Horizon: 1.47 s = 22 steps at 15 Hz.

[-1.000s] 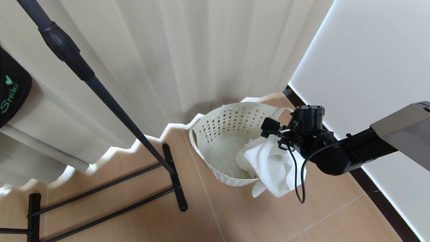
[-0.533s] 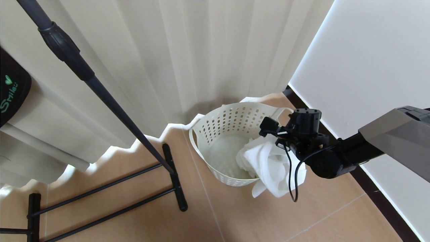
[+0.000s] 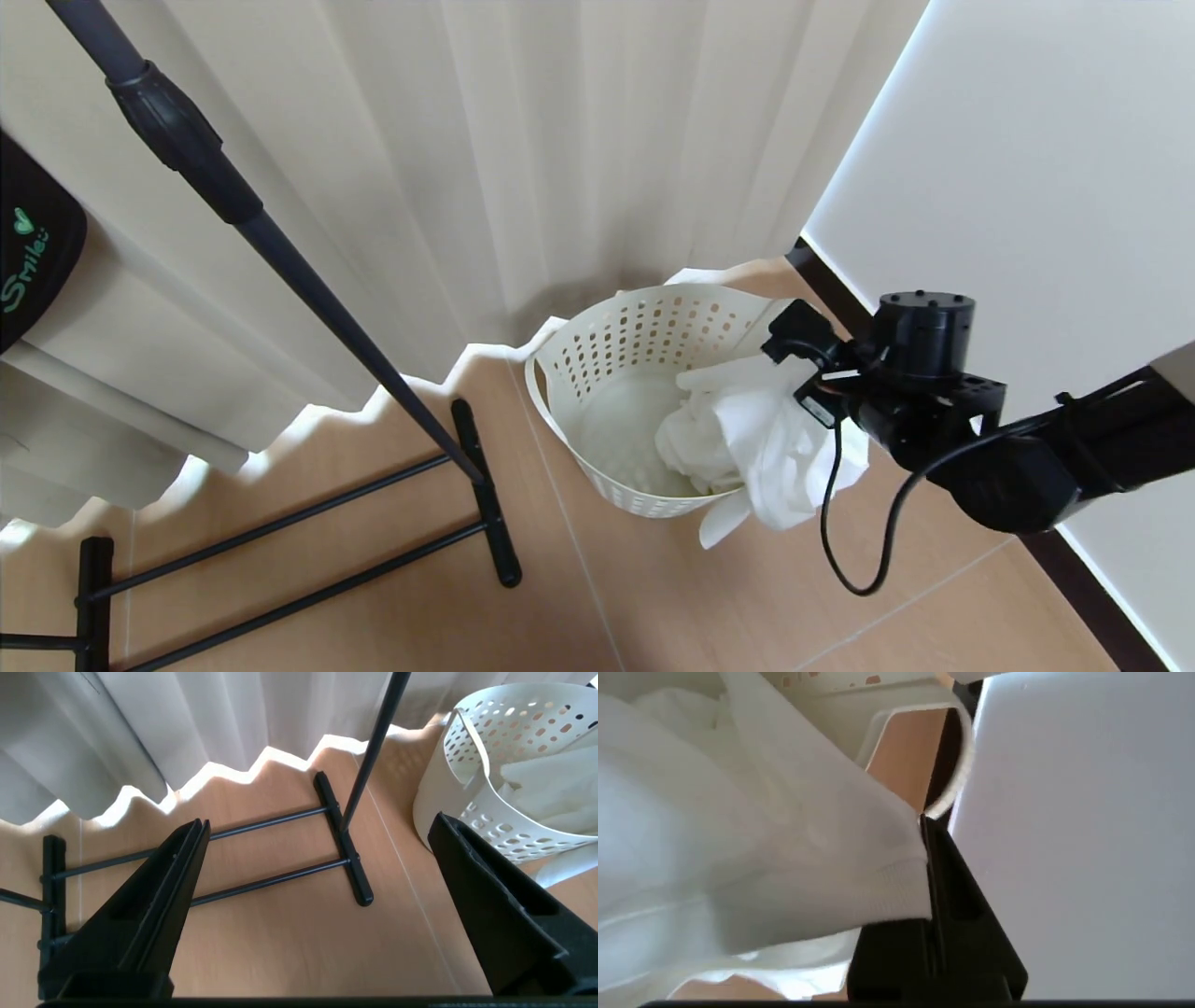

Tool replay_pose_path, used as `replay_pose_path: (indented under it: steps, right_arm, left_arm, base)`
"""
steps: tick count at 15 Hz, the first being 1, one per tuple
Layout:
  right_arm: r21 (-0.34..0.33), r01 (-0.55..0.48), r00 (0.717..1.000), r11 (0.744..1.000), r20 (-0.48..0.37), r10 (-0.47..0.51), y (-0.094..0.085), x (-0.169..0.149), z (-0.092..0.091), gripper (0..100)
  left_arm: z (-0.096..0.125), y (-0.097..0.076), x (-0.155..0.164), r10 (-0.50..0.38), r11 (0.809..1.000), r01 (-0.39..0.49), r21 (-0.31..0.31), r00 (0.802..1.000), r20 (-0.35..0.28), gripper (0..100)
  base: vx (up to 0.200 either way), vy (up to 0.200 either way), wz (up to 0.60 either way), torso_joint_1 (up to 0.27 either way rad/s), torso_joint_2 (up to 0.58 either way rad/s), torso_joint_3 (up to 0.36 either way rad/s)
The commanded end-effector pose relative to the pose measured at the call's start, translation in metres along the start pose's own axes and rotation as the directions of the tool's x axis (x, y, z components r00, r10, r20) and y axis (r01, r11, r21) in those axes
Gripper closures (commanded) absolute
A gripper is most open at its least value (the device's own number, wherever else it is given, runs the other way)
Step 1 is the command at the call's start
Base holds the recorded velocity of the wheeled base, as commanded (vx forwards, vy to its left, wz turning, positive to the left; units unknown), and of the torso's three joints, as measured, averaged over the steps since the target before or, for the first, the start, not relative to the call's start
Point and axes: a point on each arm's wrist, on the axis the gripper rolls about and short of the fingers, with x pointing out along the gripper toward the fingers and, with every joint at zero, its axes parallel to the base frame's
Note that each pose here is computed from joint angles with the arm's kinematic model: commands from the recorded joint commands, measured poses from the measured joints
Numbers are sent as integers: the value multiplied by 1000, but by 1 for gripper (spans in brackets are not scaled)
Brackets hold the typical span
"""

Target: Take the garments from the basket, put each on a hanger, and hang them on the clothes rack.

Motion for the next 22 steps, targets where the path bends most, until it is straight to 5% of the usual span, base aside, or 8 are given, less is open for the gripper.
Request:
replay_pose_path:
  steps: [1,2,3,7,12,22]
  right_arm:
    - [246,-45,988,968,153,8,-32,-93,19,100]
    - [274,-71,984,959,178,21,-33,-104,22,100]
    - [384,-165,961,909,271,61,-38,-141,33,100]
    - [483,-309,897,819,434,83,-59,-195,42,100]
    - [448,-345,895,825,422,145,-45,-187,38,100]
    - [441,-342,903,830,399,160,-46,-181,27,100]
  left_arm:
    - [0,0,0,0,1000,0,0,1000,1,0]
    - [0,0,0,0,1000,0,0,1000,1,0]
    - [0,0,0,0,1000,0,1,1000,1,0]
    - [0,0,0,-2,1000,2,1,1000,1,0]
    - [0,0,0,-9,1000,9,3,1000,-1,0]
    - [0,0,0,-9,1000,9,1,1000,-3,0]
  base:
    - [0,0,0,0,0,0]
    - [0,0,0,0,0,0]
    - [0,0,0,0,0,0]
    - [0,0,0,0,0,0]
    - [0,0,0,1,0,16]
    - [0,0,0,5,-43,145]
